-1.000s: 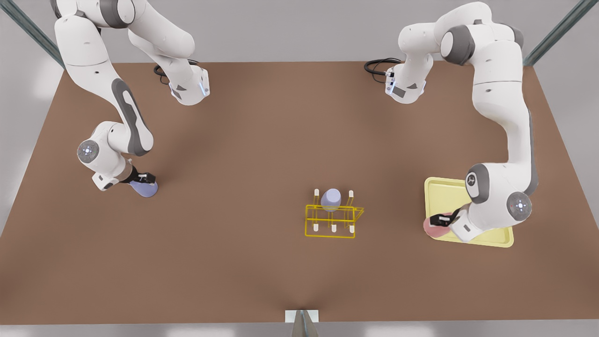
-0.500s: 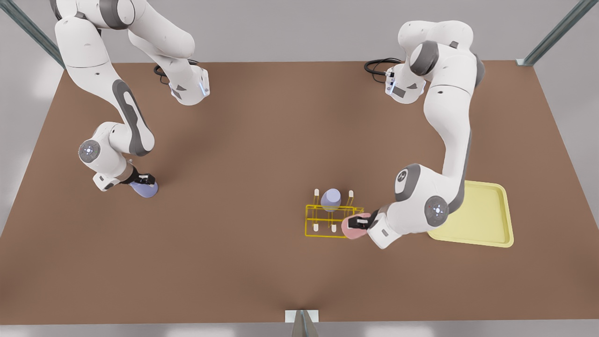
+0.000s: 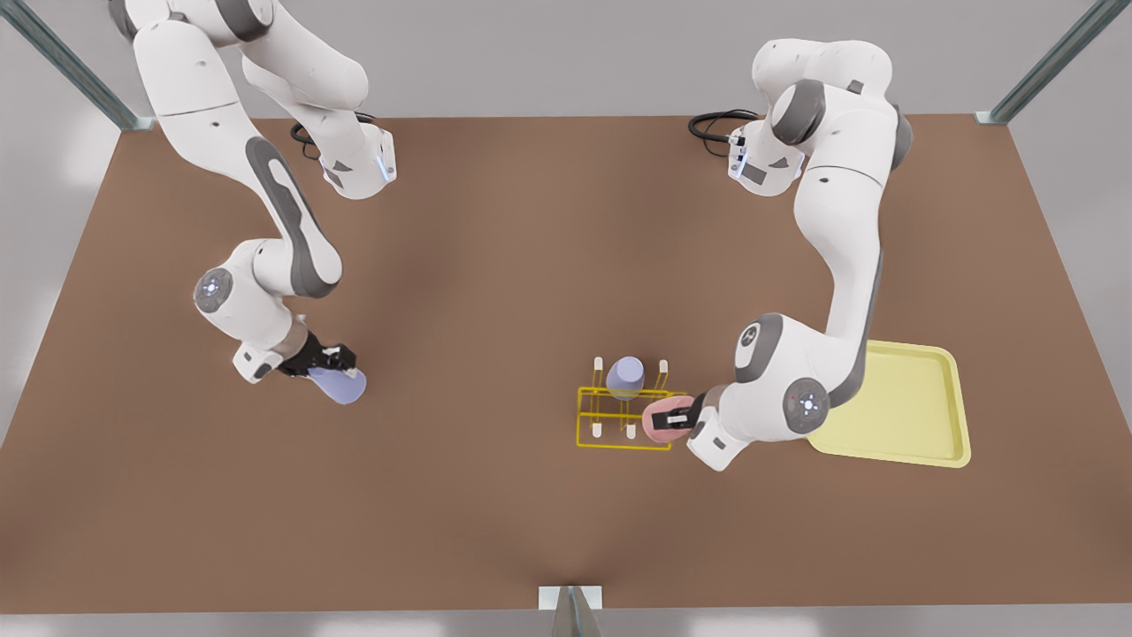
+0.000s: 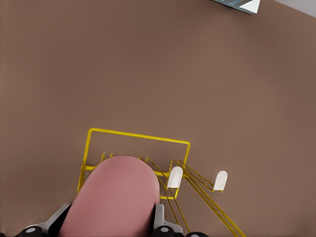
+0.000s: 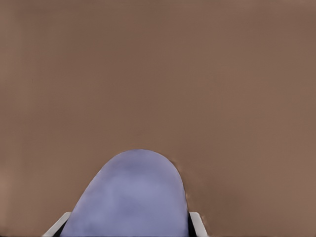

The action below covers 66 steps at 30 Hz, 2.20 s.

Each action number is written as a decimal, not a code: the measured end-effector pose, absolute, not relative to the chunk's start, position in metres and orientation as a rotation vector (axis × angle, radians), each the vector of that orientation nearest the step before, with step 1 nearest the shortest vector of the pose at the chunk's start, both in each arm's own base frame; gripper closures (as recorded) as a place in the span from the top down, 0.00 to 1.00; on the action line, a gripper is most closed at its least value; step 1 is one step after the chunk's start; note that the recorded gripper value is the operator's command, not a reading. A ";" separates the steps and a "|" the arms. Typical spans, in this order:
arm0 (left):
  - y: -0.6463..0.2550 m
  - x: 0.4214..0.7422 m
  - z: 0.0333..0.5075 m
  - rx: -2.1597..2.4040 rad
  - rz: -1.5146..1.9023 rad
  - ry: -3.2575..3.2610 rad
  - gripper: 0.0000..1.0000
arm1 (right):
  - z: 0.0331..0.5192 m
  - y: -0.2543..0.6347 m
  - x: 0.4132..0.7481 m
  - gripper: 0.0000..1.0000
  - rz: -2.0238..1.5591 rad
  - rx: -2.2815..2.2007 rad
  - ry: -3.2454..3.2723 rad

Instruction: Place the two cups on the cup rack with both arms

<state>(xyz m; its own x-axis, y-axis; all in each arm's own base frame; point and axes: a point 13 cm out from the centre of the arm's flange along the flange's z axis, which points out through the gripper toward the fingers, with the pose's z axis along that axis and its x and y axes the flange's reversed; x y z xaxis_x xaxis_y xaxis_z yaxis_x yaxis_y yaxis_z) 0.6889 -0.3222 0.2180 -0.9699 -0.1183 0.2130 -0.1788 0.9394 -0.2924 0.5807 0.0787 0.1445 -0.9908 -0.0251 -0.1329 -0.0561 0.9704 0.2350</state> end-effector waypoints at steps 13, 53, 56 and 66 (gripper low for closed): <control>-0.319 0.675 0.223 0.279 0.331 -2.896 1.00 | 0.219 0.309 0.698 0.86 0.986 -0.137 2.861; -0.110 0.561 0.380 -0.211 -0.119 -2.853 1.00 | 0.188 0.535 0.677 1.00 1.331 -0.317 2.766; -0.109 0.560 0.379 -0.234 -0.115 -2.849 1.00 | 0.190 0.538 0.678 1.00 1.334 -0.314 2.759; -0.114 0.559 0.380 -0.302 -0.107 -2.841 1.00 | 0.211 0.541 0.690 1.00 1.395 -0.269 2.714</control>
